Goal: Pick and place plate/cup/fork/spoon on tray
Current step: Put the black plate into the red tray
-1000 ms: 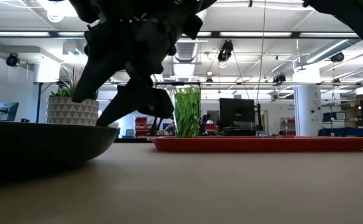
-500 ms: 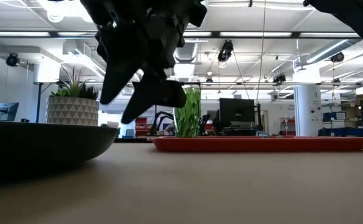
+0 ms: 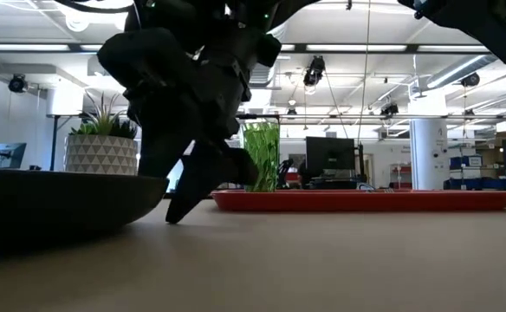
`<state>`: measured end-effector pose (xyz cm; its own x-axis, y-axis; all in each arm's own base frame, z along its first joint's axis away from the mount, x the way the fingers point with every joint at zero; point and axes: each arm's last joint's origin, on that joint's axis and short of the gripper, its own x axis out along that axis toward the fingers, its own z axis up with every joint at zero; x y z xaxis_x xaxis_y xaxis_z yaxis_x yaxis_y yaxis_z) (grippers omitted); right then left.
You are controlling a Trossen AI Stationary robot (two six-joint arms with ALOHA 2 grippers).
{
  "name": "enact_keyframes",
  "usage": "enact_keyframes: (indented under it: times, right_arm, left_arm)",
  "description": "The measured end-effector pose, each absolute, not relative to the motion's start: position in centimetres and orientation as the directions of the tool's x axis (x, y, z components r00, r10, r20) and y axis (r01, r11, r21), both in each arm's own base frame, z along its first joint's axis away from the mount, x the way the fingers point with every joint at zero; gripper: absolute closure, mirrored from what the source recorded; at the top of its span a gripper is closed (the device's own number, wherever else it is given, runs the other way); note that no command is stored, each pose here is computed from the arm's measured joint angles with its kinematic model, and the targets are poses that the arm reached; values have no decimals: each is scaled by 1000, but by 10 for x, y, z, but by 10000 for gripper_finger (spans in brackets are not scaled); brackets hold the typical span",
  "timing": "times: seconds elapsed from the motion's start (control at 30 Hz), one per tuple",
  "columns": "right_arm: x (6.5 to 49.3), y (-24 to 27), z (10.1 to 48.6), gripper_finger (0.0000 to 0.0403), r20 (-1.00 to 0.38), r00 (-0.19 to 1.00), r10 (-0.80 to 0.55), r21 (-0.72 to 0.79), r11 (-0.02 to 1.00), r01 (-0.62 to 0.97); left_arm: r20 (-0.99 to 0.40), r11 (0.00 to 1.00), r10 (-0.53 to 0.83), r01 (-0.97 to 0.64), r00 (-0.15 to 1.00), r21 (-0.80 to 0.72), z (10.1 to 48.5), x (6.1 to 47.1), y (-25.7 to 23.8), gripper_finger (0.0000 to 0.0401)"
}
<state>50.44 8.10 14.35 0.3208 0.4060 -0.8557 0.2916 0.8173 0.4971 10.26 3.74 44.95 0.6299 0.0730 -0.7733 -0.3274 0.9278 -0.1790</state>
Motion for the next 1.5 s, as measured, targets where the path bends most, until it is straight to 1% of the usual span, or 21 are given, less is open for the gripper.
enact_keyframes:
  times: [0.23, 0.33, 0.43, 0.53, 0.63, 0.67, 0.93, 1.03, 1.13, 1.33, 1.43, 1.5]
  right_arm:
    - [507, 81, 143, 224, -845, 343, 410, 509, 813, 284]
    - [507, 82, 143, 239, -844, 343, 412, 511, 812, 282]
    - [508, 81, 136, 277, -846, 333, 416, 511, 809, 289]
    - [509, 81, 130, 326, -837, 322, 442, 534, 790, 302]
    - [512, 82, 129, 376, -814, 334, 476, 568, 775, 278]
    - [512, 84, 129, 383, -805, 334, 490, 579, 771, 266]
    - [512, 90, 130, 392, -806, 338, 487, 574, 783, 240]
    - [510, 90, 139, 393, -813, 346, 469, 560, 792, 241]
    - [503, 90, 161, 393, -847, 347, 402, 497, 829, 255]
    - [463, 78, 230, 394, -948, 273, 162, 256, 899, 356]
    - [437, 71, 271, 394, -961, 275, 16, 138, 891, 433]
    - [417, 66, 302, 394, -949, 300, -92, 71, 868, 492]
  left_arm:
    - [-773, 928, 73, -327, 630, -179, 450, 103, 37, 254]
    - [-773, 928, 73, -327, 630, -179, 450, 103, 37, 254]
    - [-773, 928, 73, -327, 630, -179, 450, 103, 37, 254]
    - [-773, 928, 74, -327, 630, -179, 450, 103, 37, 254]
    - [-773, 928, 73, -327, 630, -179, 450, 103, 37, 254]
    - [-773, 928, 74, -328, 630, -179, 450, 103, 37, 254]
    - [-773, 928, 74, -327, 630, -179, 450, 103, 37, 254]
    - [-773, 928, 74, -328, 630, -179, 450, 103, 37, 254]
    - [-773, 928, 74, -328, 630, -179, 450, 103, 37, 254]
    - [-772, 928, 74, -327, 631, -178, 450, 102, 37, 254]
    - [-770, 928, 75, -327, 633, -178, 450, 101, 37, 254]
    - [-769, 928, 75, -326, 634, -178, 450, 101, 37, 254]
